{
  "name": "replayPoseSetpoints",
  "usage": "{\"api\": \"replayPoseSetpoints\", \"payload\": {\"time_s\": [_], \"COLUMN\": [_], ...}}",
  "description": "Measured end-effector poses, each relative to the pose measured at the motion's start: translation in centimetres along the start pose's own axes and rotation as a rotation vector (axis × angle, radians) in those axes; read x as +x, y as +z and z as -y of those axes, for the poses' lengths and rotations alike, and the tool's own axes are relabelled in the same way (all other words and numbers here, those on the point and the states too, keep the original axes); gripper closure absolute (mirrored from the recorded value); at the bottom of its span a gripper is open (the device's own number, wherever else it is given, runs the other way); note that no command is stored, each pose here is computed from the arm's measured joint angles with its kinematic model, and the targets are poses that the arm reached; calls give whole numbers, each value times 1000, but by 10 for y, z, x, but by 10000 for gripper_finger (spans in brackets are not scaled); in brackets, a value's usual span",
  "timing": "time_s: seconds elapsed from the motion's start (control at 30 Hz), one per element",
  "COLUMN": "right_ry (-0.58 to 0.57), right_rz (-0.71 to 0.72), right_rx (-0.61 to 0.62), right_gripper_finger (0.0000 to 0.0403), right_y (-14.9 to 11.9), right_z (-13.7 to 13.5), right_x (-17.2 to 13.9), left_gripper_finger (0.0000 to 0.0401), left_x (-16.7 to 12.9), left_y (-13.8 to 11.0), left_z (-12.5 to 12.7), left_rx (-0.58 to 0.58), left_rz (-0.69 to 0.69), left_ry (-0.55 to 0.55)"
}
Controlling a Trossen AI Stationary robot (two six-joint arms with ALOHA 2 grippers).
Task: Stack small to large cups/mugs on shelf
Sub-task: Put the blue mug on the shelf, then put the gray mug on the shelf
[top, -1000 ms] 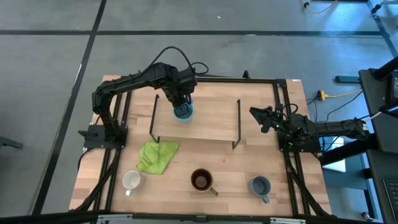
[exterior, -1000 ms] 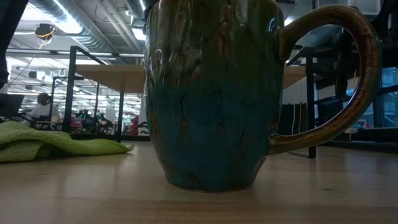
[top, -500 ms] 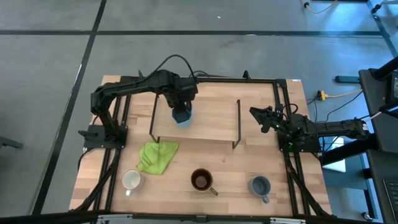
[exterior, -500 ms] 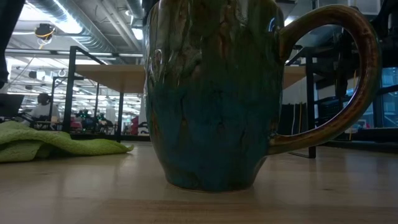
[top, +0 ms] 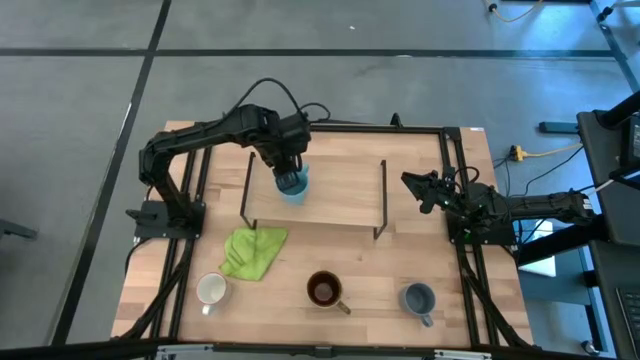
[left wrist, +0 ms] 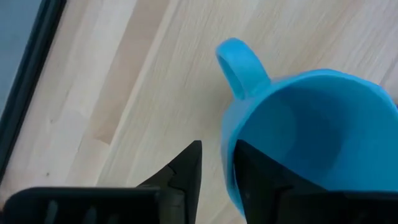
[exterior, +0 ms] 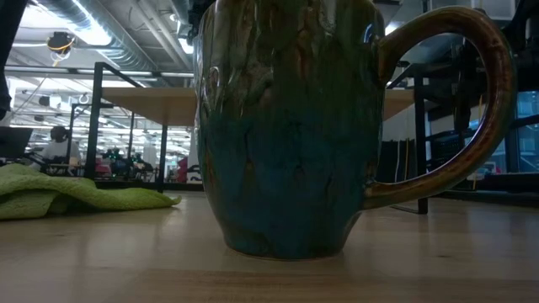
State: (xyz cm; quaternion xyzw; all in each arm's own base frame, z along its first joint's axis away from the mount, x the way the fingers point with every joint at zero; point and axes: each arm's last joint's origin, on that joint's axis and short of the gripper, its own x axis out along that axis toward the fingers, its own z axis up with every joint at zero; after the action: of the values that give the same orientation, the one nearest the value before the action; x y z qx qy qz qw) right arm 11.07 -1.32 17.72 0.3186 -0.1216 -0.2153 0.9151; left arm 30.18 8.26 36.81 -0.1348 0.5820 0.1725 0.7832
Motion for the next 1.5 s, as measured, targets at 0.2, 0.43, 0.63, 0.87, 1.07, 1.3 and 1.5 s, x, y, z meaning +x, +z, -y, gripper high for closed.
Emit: {"api": "replayPoseSetpoints", "payload": {"time_s": [0.2,0.43,0.63,0.87,1.07,1.3,1.5], "right_ry": [0,0,0,0,-3,488,735], "right_rz": [0,0,-1,0,43,161,216], "right_rx": [0,0,0,0,82,100,164], "right_gripper_finger": [265,265,265,265,265,265,265], "right_y": [0,0,0,0,3,40,70], "right_z": [0,0,0,0,-1,-37,-59], "right_x": [0,0,0,0,0,-8,-18], "left_gripper_finger": [310,309,309,312,313,315,315], "left_x": [-18,-48,-81,-84,-68,-60,-62], "left_y": [-7,-25,-56,-108,-154,-182,-185], "left_z": [-2,-7,2,45,68,76,77], "left_rx": [-8,-37,-9,16,-47,-68,-60], "left_rz": [66,149,254,566,807,799,801], "left_ry": [-13,-17,-21,-120,-226,-335,-350]}}
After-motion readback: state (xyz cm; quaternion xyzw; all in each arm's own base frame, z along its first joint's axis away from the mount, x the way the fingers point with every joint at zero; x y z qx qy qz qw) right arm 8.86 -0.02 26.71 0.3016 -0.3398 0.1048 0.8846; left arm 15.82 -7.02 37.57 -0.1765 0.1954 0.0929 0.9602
